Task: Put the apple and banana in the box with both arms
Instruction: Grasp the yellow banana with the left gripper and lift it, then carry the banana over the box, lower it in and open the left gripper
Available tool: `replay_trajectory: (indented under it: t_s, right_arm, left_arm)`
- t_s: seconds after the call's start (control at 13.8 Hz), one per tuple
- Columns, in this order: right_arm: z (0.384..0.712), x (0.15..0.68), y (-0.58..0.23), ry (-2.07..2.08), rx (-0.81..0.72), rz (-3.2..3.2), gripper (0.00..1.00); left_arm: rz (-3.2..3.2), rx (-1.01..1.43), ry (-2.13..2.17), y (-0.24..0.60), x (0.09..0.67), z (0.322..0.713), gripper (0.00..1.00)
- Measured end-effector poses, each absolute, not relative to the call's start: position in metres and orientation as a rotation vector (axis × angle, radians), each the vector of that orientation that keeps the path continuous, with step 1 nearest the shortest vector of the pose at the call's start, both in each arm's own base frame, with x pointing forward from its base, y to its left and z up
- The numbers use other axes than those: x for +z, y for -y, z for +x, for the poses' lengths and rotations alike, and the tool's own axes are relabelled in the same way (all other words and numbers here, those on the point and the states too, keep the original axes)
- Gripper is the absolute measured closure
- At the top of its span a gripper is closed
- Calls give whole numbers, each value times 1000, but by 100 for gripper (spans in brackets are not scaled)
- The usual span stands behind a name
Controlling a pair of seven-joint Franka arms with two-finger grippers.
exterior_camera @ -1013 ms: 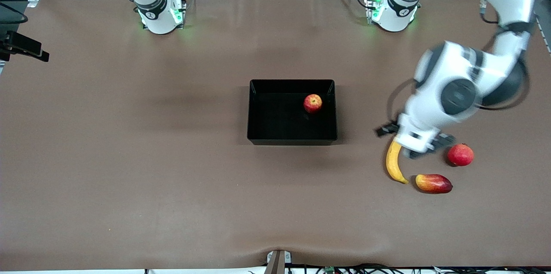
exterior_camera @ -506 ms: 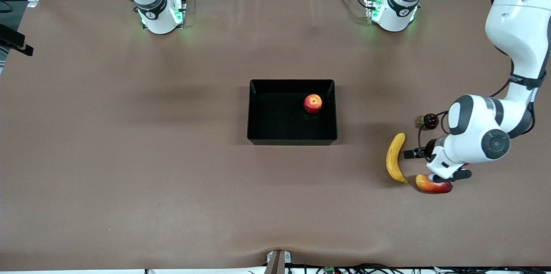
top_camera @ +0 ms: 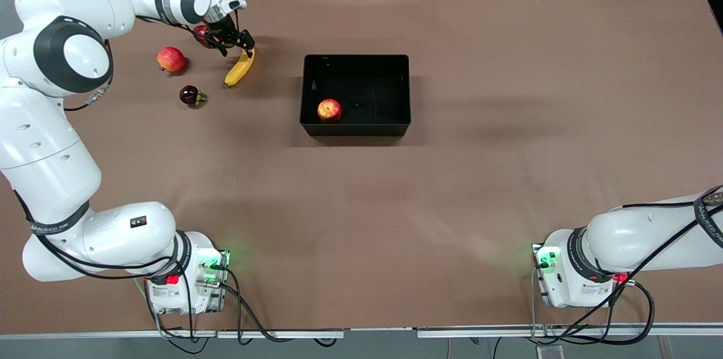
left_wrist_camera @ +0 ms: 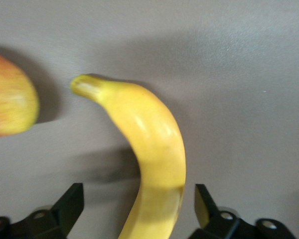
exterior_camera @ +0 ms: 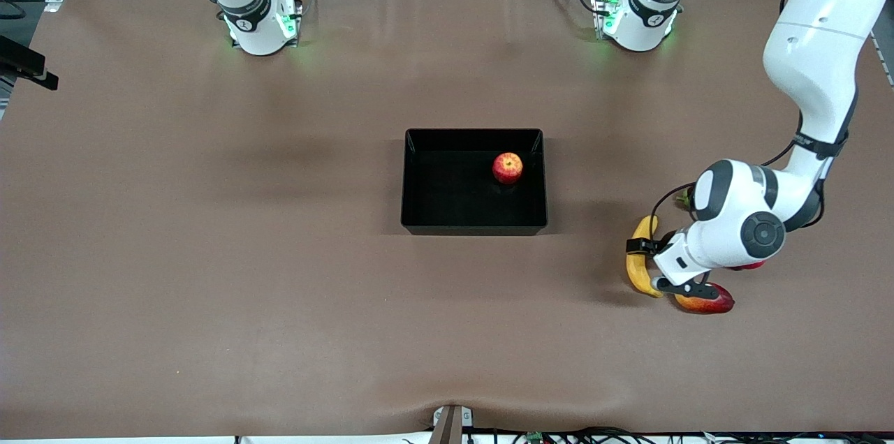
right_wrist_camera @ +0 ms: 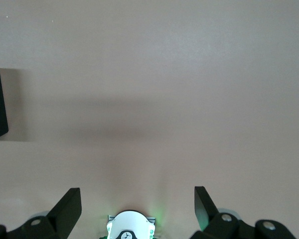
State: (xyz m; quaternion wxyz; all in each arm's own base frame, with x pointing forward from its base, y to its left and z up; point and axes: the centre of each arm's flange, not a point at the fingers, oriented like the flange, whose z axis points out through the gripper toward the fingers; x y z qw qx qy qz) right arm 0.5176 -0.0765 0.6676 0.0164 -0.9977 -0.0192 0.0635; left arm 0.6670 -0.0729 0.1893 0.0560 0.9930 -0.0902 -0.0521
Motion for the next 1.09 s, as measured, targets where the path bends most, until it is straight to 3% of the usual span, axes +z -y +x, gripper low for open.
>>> replay_trajectory:
  t_s: [0.07, 0.14, 0.43, 0.51, 0.8, 1.09]
  right_arm:
    - [518, 667, 76, 60, 198, -3102, 0]
    - [518, 667, 76, 62, 198, -3102, 0]
    - [517, 667, 72, 73, 217, -3099, 0]
    - [517, 667, 72, 74, 218, -3098, 0]
    - [516, 666, 72, 72, 221, -3098, 0]
    - [516, 666, 72, 74, 226, -3097, 0]
  left_arm:
    - [3005, -165, 277, 75, 180, 666, 6]
    - [3000, -172, 276, 76, 173, 665, 14]
    - [3018, -152, 95, 85, 185, 670, 58]
    - [3026, -164, 30, 95, 193, 669, 62]
    - [3096, -189, -56, 181, 258, 653, 62]
    - [3134, -113, -162, 301, 333, 608, 62]
